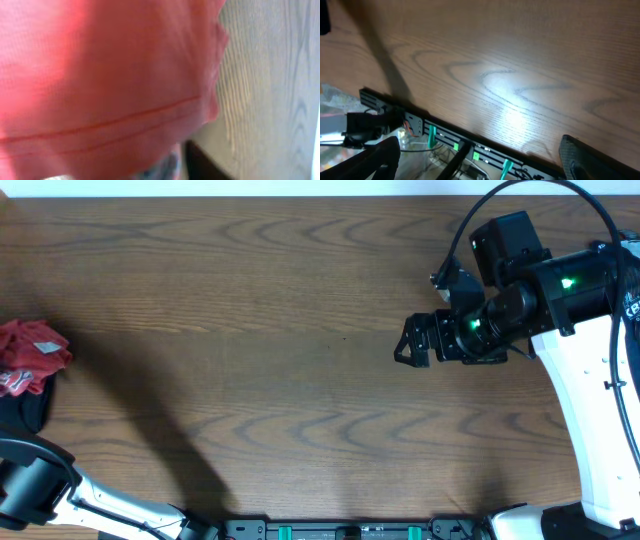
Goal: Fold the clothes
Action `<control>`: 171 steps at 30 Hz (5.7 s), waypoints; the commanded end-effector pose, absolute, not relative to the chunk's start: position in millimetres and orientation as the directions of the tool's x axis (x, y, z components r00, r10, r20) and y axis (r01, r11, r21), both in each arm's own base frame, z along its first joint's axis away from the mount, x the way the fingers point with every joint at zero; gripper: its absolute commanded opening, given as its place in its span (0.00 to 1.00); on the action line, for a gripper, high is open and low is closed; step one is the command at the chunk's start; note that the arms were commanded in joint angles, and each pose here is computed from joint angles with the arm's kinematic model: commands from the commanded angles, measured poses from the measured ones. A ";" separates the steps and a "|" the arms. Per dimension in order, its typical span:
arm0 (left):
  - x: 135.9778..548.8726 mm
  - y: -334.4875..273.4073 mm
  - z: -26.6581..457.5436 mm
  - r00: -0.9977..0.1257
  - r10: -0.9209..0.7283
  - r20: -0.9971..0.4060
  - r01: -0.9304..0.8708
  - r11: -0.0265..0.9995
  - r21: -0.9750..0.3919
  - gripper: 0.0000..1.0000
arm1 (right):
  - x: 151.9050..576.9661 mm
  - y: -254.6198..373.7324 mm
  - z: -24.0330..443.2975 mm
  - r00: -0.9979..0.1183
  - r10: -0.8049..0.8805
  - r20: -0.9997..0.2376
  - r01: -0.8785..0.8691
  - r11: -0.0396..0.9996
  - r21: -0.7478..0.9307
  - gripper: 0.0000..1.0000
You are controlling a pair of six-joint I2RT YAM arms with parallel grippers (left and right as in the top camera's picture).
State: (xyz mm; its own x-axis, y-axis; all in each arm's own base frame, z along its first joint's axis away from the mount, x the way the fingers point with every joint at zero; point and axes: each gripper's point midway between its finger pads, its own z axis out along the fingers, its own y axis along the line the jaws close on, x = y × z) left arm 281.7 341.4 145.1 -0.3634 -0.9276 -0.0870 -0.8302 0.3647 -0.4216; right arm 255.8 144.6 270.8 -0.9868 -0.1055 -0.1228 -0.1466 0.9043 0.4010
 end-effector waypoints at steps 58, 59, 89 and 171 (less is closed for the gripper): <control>363.7 299.2 109.9 -0.539 -0.821 -0.187 -0.816 0.564 -0.127 0.54 | 261.2 166.9 260.3 -0.946 -0.278 -0.169 -0.322 0.872 0.367 0.99; 361.7 302.3 104.5 -0.535 -0.826 -0.177 -0.821 0.558 -0.123 0.55 | 261.8 168.4 259.0 -0.945 -0.281 -0.167 -0.324 0.872 0.368 0.99; 265.2 384.7 73.8 -0.196 -0.981 -0.011 -0.931 0.190 -0.313 0.54 | 275.2 179.0 234.7 -0.955 -0.281 -0.099 -0.298 0.881 0.369 0.99; 253.7 -4.9 396.8 -0.740 -0.333 -0.584 -0.034 0.886 -0.462 0.70 | 315.9 -33.7 286.7 -0.877 0.293 -0.381 0.252 0.955 0.153 0.99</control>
